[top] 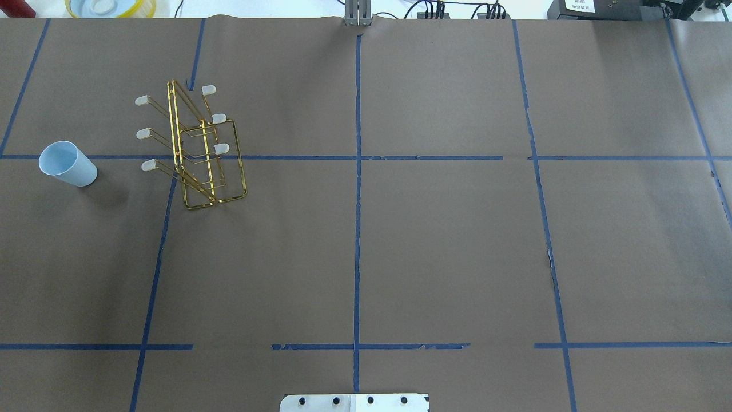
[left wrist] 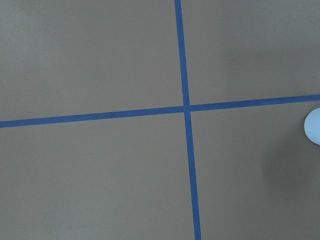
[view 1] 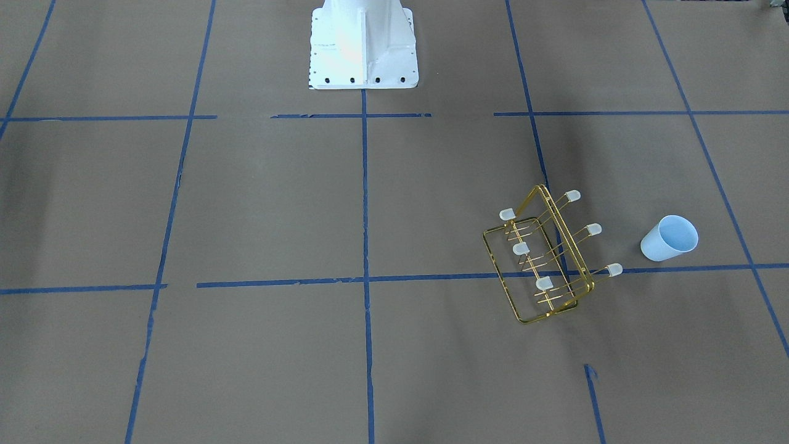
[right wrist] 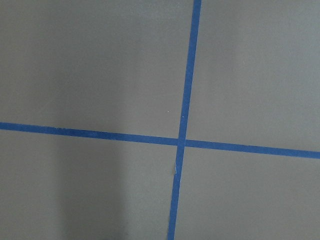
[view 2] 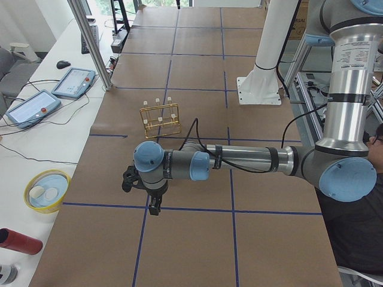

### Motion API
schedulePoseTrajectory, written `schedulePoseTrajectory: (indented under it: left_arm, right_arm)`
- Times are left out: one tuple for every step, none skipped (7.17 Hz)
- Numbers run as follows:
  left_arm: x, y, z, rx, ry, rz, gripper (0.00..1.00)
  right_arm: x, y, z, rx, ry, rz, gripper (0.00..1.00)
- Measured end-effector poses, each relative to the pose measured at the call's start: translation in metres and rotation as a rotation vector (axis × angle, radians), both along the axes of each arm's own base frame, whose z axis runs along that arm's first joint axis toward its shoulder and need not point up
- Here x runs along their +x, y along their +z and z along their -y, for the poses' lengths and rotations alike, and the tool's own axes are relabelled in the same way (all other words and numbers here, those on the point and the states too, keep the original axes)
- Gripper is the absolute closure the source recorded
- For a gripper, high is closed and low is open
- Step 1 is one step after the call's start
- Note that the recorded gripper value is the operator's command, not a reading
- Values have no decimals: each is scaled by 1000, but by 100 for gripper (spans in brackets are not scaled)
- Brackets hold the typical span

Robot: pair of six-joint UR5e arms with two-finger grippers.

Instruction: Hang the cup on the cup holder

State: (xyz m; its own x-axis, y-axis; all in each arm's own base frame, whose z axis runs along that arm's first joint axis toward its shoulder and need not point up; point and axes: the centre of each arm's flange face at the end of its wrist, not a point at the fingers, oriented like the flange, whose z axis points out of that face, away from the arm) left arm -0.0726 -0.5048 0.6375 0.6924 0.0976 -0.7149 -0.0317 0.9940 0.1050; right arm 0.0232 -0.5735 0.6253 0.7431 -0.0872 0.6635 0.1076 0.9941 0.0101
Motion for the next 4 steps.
schedulePoseTrajectory:
  left_arm:
    - [0, -2, 1, 14, 1, 1, 0]
    - [0, -3, 2, 43, 1, 4, 0]
    - [0, -2, 2, 67, -1, 4, 0]
    - [0, 1, 2, 77, -3, 3, 0]
  right_arm:
    - [0, 0, 0, 0, 0, 0, 0]
    - [0, 0, 0, 0, 0, 0, 0]
    - [0, 0, 0, 0, 0, 0, 0]
    - [0, 0, 0, 0, 0, 0, 0]
